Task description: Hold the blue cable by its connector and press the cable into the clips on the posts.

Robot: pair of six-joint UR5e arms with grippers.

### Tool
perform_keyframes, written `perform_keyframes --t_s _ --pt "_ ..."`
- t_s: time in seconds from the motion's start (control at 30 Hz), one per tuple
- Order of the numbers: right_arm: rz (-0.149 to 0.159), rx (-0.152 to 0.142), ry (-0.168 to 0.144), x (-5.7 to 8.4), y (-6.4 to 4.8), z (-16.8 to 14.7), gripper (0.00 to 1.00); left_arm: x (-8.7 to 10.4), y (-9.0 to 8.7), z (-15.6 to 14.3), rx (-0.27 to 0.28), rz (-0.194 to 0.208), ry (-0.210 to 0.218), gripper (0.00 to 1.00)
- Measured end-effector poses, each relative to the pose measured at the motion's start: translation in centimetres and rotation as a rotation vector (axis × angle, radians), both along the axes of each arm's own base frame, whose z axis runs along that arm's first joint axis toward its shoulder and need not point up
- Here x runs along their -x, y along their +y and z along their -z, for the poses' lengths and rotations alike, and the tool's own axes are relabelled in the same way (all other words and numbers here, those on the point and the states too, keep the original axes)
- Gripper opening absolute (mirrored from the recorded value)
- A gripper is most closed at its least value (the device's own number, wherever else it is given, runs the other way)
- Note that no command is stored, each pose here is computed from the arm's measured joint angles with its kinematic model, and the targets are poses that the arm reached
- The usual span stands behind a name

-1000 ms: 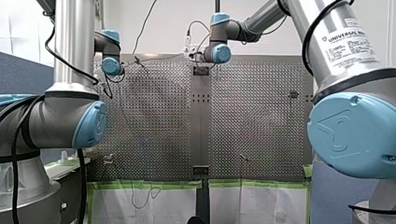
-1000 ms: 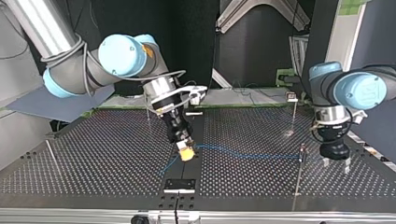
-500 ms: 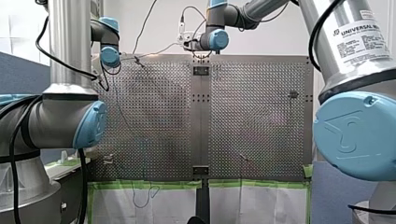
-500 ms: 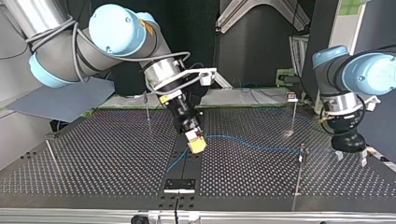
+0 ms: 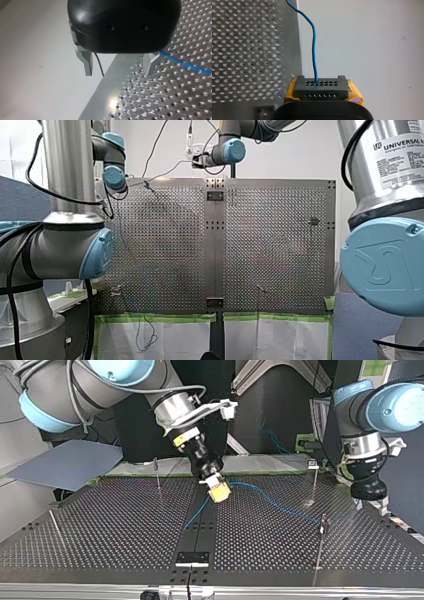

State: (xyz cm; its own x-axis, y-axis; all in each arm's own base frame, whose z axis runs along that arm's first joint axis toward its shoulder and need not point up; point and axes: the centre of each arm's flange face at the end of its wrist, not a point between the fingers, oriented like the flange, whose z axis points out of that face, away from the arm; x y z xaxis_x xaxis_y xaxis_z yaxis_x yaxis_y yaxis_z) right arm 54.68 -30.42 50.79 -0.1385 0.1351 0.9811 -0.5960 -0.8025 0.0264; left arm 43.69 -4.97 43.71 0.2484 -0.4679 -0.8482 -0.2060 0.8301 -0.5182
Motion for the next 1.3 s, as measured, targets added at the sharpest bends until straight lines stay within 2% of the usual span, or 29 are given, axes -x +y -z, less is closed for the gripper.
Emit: perform_keyframes --t_s 0.13,0.27,0.47,0.6,0.8,0.97,1.17,1.3 --pt "0.007 -0.026 0.028 -0.1 0.6 2.0 0.00 1.3 -0.4 -0.2 -0.005 0.005 0.019 1.00" --pt "0.012 -0.037 0.049 -0.2 1.2 3.1 0.00 2.0 -0.8 -0.2 -0.010 0.010 0.035 1.00" --pt "-0.007 -0.029 0.063 -0.7 2.8 3.3 0.00 2.3 -1.1 -0.2 -0.014 0.014 0.047 1.00" --pt "-0.029 -0.015 0.054 -0.8 4.3 2.2 0.00 2.4 -1.1 -0.1 -0.014 0.016 0.051 1.00" --pt "-0.079 -0.021 0.064 -1.1 6.5 1.7 0.00 3.1 -1.4 -0.1 -0.020 0.003 0.081 1.00" --pt "-0.155 -0.034 0.090 -1.9 9.1 2.0 0.00 3.9 -1.4 -0.2 -0.026 -0.017 0.106 1.00" --pt "-0.230 -0.047 0.099 -2.8 12.5 2.1 0.00 5.1 -1.4 0.4 -0.021 -0.032 0.098 1.00" --pt "-0.258 -0.051 0.098 -3.1 13.7 2.1 0.00 5.2 -1.3 0.9 -0.021 -0.035 0.090 1.00"
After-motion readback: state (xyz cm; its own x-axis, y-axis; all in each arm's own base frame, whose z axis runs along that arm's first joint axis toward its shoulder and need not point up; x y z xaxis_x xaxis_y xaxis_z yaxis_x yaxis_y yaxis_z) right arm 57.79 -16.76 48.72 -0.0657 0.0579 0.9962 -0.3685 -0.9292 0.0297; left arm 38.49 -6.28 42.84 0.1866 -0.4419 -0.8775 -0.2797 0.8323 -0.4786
